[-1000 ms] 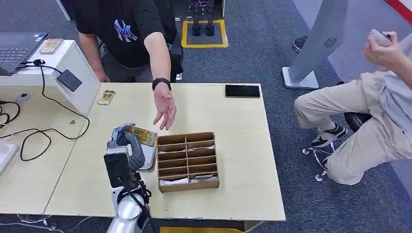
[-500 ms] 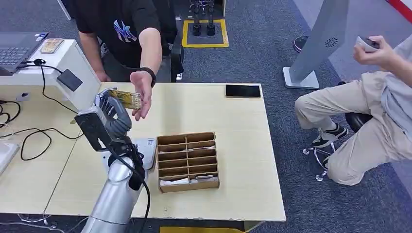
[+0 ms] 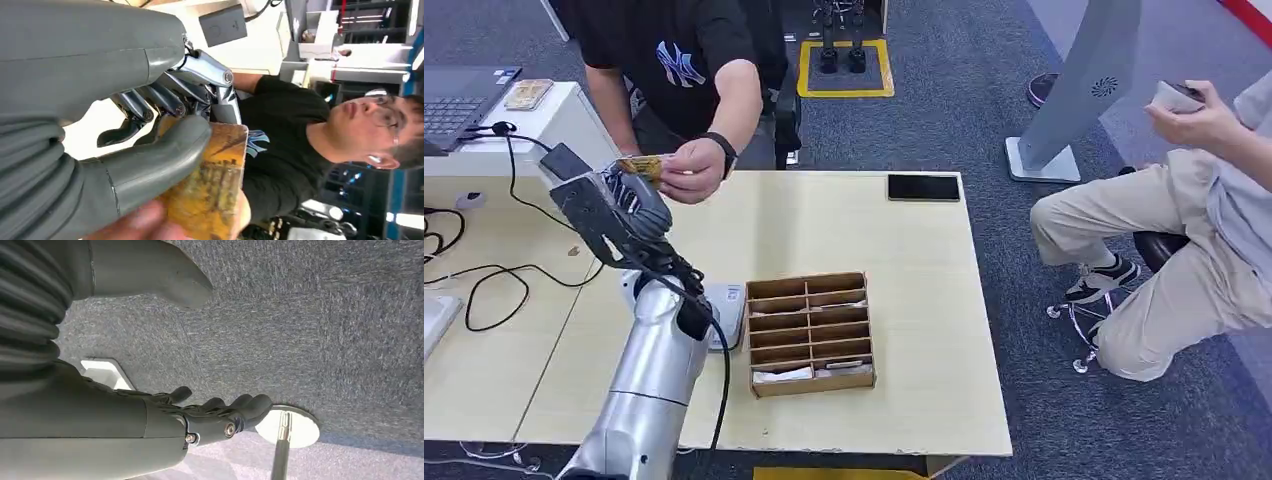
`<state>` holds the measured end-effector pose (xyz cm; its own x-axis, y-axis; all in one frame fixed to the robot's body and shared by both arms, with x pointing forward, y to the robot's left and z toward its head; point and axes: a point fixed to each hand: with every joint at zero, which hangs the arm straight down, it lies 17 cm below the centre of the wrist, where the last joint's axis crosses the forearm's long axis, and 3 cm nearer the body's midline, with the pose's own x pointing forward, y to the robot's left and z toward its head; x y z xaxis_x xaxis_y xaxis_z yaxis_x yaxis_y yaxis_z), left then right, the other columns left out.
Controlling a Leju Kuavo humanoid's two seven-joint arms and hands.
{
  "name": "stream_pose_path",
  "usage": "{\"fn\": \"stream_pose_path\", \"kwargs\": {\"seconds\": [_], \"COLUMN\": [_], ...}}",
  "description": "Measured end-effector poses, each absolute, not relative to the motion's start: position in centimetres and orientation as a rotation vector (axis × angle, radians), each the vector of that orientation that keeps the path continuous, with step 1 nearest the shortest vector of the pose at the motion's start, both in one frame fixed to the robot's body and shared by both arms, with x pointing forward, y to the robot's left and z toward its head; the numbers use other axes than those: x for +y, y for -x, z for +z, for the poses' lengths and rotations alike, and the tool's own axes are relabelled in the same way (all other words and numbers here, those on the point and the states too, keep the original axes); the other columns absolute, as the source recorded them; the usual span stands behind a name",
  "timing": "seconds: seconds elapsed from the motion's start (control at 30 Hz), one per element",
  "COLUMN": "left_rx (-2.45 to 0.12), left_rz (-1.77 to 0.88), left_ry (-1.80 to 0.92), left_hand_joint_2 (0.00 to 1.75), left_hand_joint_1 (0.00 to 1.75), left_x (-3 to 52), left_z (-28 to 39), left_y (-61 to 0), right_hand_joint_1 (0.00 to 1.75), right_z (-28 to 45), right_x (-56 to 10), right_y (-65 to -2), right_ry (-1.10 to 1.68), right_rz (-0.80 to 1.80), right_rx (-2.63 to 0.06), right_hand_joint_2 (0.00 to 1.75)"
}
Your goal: Pass the card to the sensor for recognition and then transmit it.
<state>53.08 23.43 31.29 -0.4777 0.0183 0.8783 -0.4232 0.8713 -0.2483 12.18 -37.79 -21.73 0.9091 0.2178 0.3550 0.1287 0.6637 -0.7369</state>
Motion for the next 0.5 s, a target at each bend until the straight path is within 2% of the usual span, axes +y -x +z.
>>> {"fn": "stream_pose_path", "kwargs": {"seconds": [0.03,0.07,0.33,0.37,0.5], "left_rx": [-2.004,-1.999,-2.004,-2.004,-2.016], "left_rz": [0.539,0.541,0.46,0.456,0.48], "left_ry": [-0.299,-0.299,-0.366,-0.369,-0.37], "left_hand_joint_2": [1.75,1.75,1.75,0.0,0.0], "left_hand_joint_1": [1.48,0.02,0.0,0.0,0.0], "left_x": [23.5,23.5,23.0,23.0,23.6], "left_z": [31.1,31.0,30.1,29.8,28.3], "left_y": [-53.2,-53.3,-53.4,-53.2,-50.6], "right_hand_joint_1": [0.0,0.0,0.0,0.0,0.0], "right_z": [-21.7,-21.7,-21.7,-21.7,-21.8], "right_x": [-37.8,-37.8,-37.8,-37.8,-37.9], "right_y": [-12.2,-12.2,-12.1,-12.1,-11.8], "right_ry": [0.851,0.851,0.85,0.85,0.851], "right_rz": [0.052,0.052,0.032,0.024,-0.007], "right_rx": [-0.44,-0.44,-0.437,-0.439,-0.432], "right_hand_joint_2": [1.75,1.75,1.75,1.75,1.75]}}
